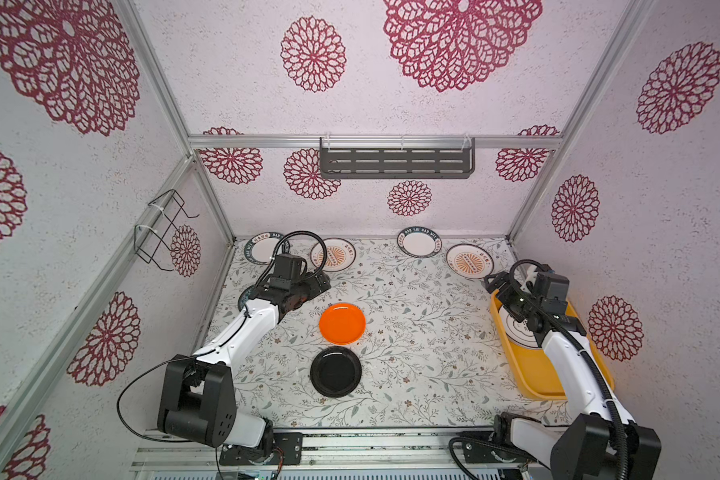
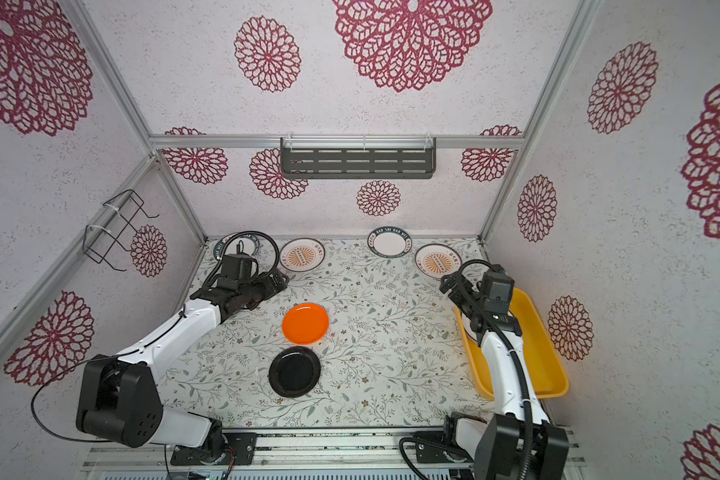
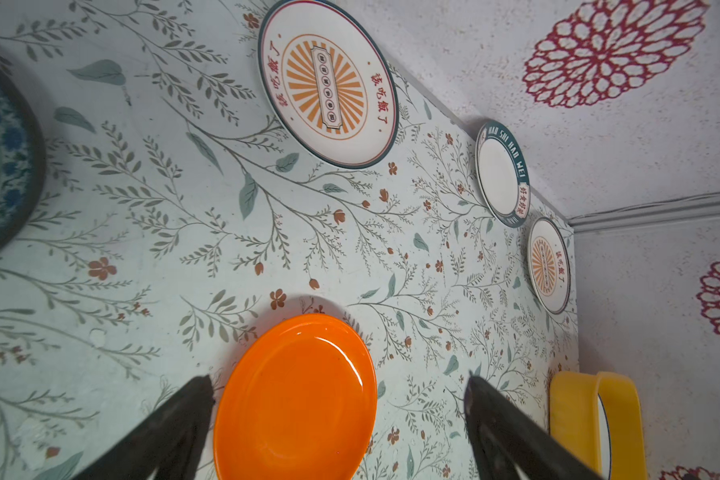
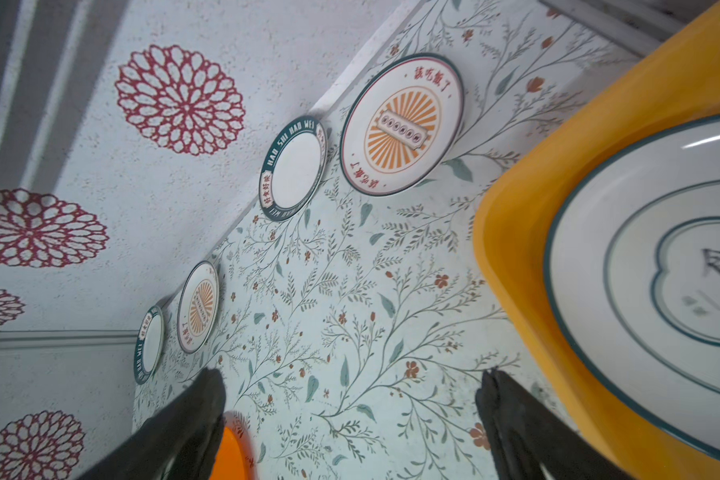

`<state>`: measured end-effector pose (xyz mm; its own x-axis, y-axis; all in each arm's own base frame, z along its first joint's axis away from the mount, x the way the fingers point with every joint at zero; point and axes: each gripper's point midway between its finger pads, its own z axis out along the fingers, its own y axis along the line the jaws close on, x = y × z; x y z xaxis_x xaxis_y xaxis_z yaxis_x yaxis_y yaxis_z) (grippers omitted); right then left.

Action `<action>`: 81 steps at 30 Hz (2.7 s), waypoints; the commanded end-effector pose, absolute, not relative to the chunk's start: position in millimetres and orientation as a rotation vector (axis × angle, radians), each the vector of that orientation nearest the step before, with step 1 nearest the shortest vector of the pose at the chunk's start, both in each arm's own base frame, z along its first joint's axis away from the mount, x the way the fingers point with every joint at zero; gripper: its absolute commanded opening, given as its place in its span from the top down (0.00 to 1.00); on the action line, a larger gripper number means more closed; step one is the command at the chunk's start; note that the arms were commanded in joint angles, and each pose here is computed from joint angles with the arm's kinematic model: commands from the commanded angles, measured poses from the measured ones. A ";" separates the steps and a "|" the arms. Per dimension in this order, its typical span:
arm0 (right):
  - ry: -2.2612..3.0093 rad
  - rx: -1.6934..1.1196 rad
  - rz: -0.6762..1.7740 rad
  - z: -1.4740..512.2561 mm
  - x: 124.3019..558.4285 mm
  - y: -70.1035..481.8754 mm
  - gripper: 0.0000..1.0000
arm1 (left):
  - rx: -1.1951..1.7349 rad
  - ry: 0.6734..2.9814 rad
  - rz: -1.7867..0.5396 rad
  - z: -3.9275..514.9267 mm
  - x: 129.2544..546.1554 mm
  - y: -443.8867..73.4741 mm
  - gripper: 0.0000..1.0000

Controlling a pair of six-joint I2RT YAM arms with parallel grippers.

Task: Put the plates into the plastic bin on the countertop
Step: 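Move right gripper toward far plates while left gripper moves toward sunburst plate, then grasp the orange-sunburst plate rim with the left gripper and lift it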

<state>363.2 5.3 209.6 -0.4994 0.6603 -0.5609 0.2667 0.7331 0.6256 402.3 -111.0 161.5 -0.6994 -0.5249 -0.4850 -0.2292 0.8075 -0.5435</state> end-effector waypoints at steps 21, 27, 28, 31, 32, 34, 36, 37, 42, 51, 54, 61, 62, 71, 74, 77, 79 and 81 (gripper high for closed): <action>1.986 0.340 0.926 297.7 408.8 260.9 0.01 | -0.816 2.324 -0.812 111.7 516.5 -77.1 0.00; 1.906 0.289 0.974 320.1 417.2 270.2 0.01 | -0.879 2.356 -0.873 70.3 549.3 -85.0 0.03; 1.871 0.272 1.003 326.5 418.1 271.4 0.01 | -0.882 2.357 -0.886 66.2 553.6 -86.6 0.04; 1.815 0.259 1.036 335.6 423.1 267.7 0.01 | -0.902 2.361 -0.909 52.4 564.2 -89.3 0.06; 1.800 0.247 1.049 339.3 424.0 267.6 0.01 | -0.913 2.357 -0.911 48.9 568.4 -89.1 0.06; 1.804 0.221 1.066 340.9 428.5 268.7 0.01 | -0.951 2.339 -0.929 41.7 575.5 -89.6 0.07; 1.826 0.209 1.064 340.1 435.1 269.8 0.01 | -0.988 2.322 -0.964 32.3 582.1 -92.5 0.09; 1.843 0.216 1.050 338.3 439.3 269.1 0.01 | -1.003 2.317 -0.976 28.1 585.6 -93.8 0.09; 1.849 0.189 1.009 340.3 448.0 271.2 0.01 | -1.059 2.327 -0.968 8.5 592.3 -97.6 0.15; 1.874 0.291 0.887 328.8 457.1 248.1 0.01 | -1.126 2.359 -0.917 -16.4 591.1 -96.3 0.40; 1.890 0.352 0.813 320.7 458.1 234.7 0.01 | -1.135 2.363 -0.910 -18.2 591.4 -96.0 0.46; 1.906 0.396 0.729 314.9 456.1 220.2 0.01 | -1.136 2.369 -0.919 -18.9 590.3 -97.0 0.69; 1.907 0.401 0.722 314.7 455.8 218.6 0.01 | -1.140 2.375 -0.919 -20.2 588.9 -97.3 0.74; 1.890 0.447 0.691 309.6 448.8 202.4 0.01 | -1.143 2.376 -0.926 -17.1 585.5 -97.0 0.88; 1.891 0.458 0.685 306.8 446.2 198.7 0.01 | -1.141 2.369 -0.929 -14.2 586.7 -97.1 0.93; 1.895 0.471 0.675 302.8 443.9 194.4 0.01 | -1.129 2.347 -0.937 -7.6 590.0 -96.6 0.96; 1.902 0.480 0.672 299.9 443.1 191.3 0.01 | -1.110 2.318 -0.949 1.2 592.6 -97.3 1.00; 1.918 0.490 0.668 295.4 443.5 188.5 0.01 | -1.102 2.292 -0.961 8.9 593.8 -97.0 1.00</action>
<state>446.2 202.2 271.9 -0.4645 0.5623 -0.6841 0.0396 0.7849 0.6183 607.0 -101.2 18.5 -0.6141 -0.7849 -0.0830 -0.4569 0.4393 -0.7735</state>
